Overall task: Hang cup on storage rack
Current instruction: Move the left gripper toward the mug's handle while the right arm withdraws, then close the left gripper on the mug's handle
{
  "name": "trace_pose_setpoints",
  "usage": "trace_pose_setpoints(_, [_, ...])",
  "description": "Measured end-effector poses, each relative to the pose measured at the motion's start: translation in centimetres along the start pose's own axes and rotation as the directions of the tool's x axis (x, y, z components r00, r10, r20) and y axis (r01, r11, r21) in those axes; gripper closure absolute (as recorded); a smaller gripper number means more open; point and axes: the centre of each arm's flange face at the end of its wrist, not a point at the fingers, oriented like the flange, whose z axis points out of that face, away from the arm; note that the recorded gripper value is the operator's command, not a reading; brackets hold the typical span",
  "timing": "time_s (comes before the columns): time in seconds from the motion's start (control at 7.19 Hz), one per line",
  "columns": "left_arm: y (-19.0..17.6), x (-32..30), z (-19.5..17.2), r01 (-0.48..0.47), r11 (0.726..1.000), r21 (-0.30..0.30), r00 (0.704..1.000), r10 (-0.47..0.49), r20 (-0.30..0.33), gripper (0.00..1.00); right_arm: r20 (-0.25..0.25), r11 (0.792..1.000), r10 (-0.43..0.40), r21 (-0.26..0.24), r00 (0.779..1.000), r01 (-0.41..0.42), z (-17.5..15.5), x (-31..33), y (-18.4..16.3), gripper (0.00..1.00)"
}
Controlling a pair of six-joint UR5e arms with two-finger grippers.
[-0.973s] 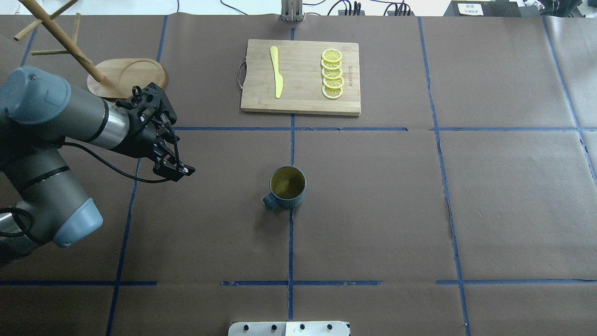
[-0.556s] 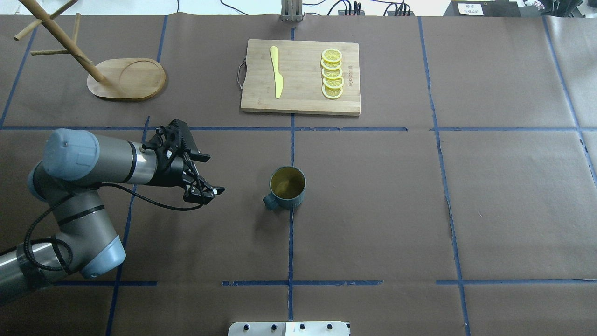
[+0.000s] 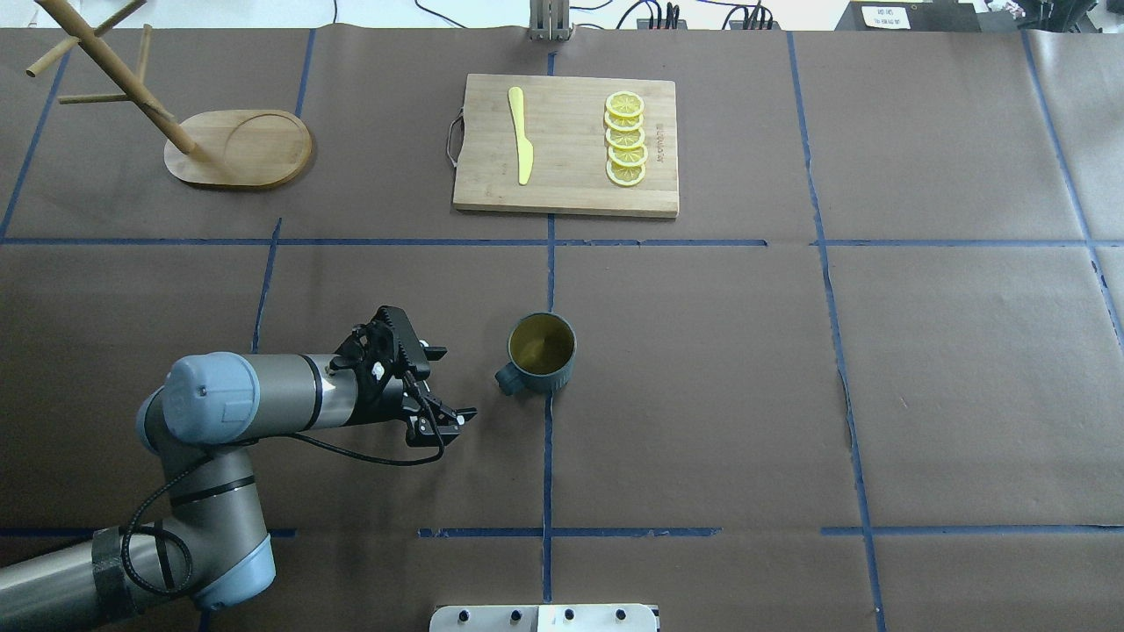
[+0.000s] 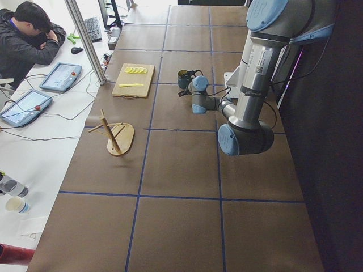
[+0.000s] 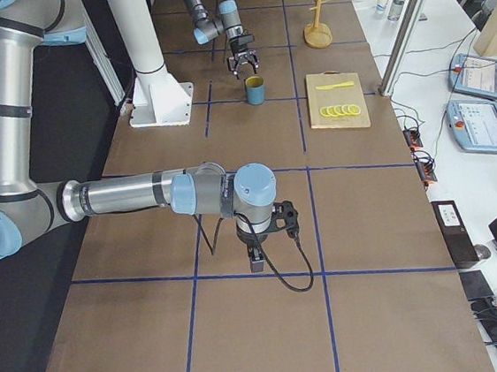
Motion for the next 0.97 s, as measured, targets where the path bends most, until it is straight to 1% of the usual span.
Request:
trace_pose_setpoints(0.28, [-0.1,2.0,0.7,-0.003,1.000,0.030,1.000,0.003,0.002,0.01,0.000,1.000,0.000,0.000,1.000,0.000,0.0,0.0,0.0,0.00])
trace_pose_setpoints(0.7, [-1.1,5.6,2.3,-0.006,0.997,0.080,0.999,0.003,0.038,0.01,0.000,1.000,-0.001,0.001,1.000,0.001,-0.1,0.0,-0.1,0.00])
trace_pose_setpoints(0.97, [-2.0,6.8,3.5,-0.010,0.996,0.092,0.999,0.006,0.040,0.01,0.000,1.000,0.000,0.001,1.000,0.000,0.0,0.0,-0.1,0.00])
